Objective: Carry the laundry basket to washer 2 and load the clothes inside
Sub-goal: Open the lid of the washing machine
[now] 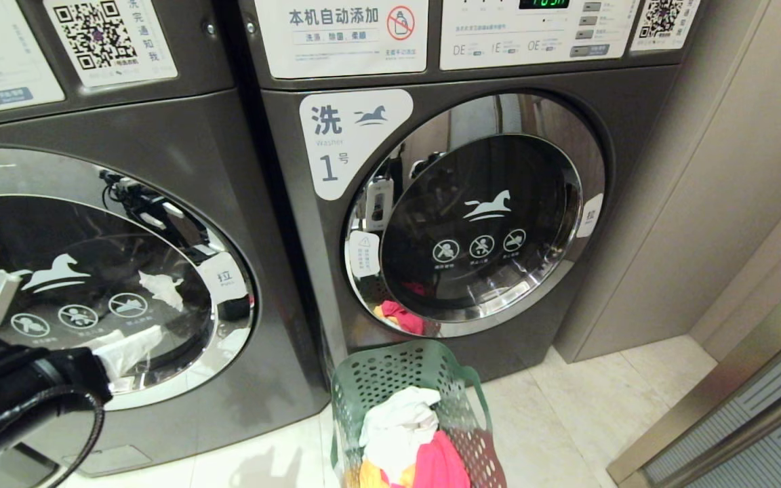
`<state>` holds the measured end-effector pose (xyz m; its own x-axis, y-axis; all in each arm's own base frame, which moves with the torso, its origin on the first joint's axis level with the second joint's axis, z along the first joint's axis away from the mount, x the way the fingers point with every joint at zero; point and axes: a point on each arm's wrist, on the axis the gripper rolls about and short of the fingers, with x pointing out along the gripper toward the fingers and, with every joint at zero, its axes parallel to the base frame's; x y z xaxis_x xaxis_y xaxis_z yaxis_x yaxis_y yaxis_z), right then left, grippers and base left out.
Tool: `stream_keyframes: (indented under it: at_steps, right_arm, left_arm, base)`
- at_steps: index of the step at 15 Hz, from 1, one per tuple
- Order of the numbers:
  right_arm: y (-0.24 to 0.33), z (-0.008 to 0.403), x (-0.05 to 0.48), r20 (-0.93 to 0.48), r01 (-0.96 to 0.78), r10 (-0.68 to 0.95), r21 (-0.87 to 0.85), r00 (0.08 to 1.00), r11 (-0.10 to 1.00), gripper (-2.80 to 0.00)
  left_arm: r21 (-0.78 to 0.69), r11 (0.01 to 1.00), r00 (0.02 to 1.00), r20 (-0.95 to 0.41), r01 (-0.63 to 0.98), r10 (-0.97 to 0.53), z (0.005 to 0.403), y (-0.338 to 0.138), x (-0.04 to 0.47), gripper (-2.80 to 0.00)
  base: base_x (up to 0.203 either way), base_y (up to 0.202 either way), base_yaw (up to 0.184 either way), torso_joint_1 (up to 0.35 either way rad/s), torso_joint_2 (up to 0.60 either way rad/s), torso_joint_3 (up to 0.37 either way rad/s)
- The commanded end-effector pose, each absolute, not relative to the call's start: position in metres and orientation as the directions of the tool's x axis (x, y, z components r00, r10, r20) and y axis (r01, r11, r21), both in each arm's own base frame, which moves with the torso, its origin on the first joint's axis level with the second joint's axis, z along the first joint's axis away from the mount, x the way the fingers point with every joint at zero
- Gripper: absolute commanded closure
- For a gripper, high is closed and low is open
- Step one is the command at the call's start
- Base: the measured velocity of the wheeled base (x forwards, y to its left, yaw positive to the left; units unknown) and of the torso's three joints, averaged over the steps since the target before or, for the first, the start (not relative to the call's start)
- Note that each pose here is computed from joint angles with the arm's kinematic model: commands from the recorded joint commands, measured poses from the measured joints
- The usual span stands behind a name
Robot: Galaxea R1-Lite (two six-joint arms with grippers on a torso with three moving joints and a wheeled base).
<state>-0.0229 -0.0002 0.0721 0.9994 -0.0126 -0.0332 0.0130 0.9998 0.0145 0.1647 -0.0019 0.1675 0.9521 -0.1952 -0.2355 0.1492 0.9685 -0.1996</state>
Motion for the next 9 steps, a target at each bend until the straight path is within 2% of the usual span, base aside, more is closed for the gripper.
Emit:
stream_keyframes:
  at_steps: [1,9]
  right_arm:
    - [0.000,0.070,-0.022,-0.042,0.013,-0.012,0.015,0.999,1.000,0.00]
    - [0.000,0.070,-0.022,-0.041,0.013,-0.012,0.015,0.999,1.000,0.00]
  left_arm:
    - [-0.210,0.968,0.936,-0.293,0.138,-0.197,0.150,-0.001,0.180,-2.80]
    - [-0.198,0.973,0.937,-0.301,0.118,-0.175,0.107,0.003,0.213,-2.80]
  base:
    - [0.000,0.000,0.000,0.000,0.00,0.000]
    - [0.000,0.000,0.000,0.000,0.00,0.000]
